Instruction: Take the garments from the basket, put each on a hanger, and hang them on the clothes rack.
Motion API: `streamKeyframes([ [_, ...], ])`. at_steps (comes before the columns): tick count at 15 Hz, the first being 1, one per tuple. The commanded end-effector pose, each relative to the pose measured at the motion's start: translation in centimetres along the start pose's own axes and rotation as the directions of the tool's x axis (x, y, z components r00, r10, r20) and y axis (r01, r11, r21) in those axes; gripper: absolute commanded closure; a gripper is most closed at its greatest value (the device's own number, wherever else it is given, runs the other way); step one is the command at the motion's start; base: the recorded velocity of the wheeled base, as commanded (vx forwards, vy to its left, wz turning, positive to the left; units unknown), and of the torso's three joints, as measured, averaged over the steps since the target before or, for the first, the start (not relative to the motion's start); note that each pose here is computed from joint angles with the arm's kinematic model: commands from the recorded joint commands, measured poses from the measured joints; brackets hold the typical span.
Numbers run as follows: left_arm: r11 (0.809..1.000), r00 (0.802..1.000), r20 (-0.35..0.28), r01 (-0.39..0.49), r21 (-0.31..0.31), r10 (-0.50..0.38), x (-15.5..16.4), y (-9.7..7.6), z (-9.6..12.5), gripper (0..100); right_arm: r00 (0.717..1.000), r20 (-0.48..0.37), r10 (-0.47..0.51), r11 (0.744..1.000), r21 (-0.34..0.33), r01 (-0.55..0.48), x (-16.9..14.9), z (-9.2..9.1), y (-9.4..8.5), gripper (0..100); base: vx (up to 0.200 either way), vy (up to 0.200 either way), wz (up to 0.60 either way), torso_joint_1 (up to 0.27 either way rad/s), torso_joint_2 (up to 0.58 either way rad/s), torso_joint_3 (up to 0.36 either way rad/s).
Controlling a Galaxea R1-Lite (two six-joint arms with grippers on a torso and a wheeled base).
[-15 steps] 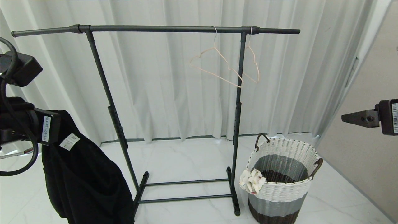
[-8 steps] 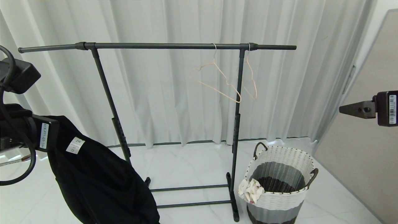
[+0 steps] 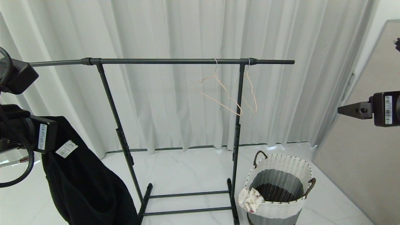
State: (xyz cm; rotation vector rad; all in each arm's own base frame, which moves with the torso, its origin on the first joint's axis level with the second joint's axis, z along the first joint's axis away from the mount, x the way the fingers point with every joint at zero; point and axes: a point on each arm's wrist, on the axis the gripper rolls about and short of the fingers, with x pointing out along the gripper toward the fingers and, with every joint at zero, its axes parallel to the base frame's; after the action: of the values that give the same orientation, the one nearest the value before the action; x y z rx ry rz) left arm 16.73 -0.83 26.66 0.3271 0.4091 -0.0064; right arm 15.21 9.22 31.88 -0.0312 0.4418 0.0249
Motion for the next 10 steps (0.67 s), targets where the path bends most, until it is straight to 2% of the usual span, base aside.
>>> streamKeyframes([
  [1,1.000,1.000,-0.002,0.001,0.000,-0.001,0.0,0.0,0.0,100,1.000,0.001,-0.017,1.000,-0.010,0.017,0.1,-0.1,0.0,0,0.000,0.000,0.00,0.046,-0.08,-0.036],
  [2,1.000,1.000,-0.004,0.001,0.000,-0.001,0.0,0.0,-0.1,100,0.999,0.001,-0.037,0.999,-0.030,0.037,0.2,-0.1,0.0,0,0.000,0.000,0.00,0.000,0.00,0.000],
  [5,1.000,1.000,-0.007,0.002,0.000,-0.002,0.1,-0.1,-0.2,100,0.999,0.045,-0.024,1.000,0.000,0.024,0.6,0.4,0.3,0,0.000,0.000,0.00,0.000,0.00,0.000],
  [10,1.000,1.000,-0.006,0.004,-0.001,-0.004,0.1,-0.1,-0.2,100,0.999,0.051,-0.016,1.000,0.000,0.016,1.1,0.4,0.6,0,0.000,0.000,0.60,0.004,0.00,-0.001],
])
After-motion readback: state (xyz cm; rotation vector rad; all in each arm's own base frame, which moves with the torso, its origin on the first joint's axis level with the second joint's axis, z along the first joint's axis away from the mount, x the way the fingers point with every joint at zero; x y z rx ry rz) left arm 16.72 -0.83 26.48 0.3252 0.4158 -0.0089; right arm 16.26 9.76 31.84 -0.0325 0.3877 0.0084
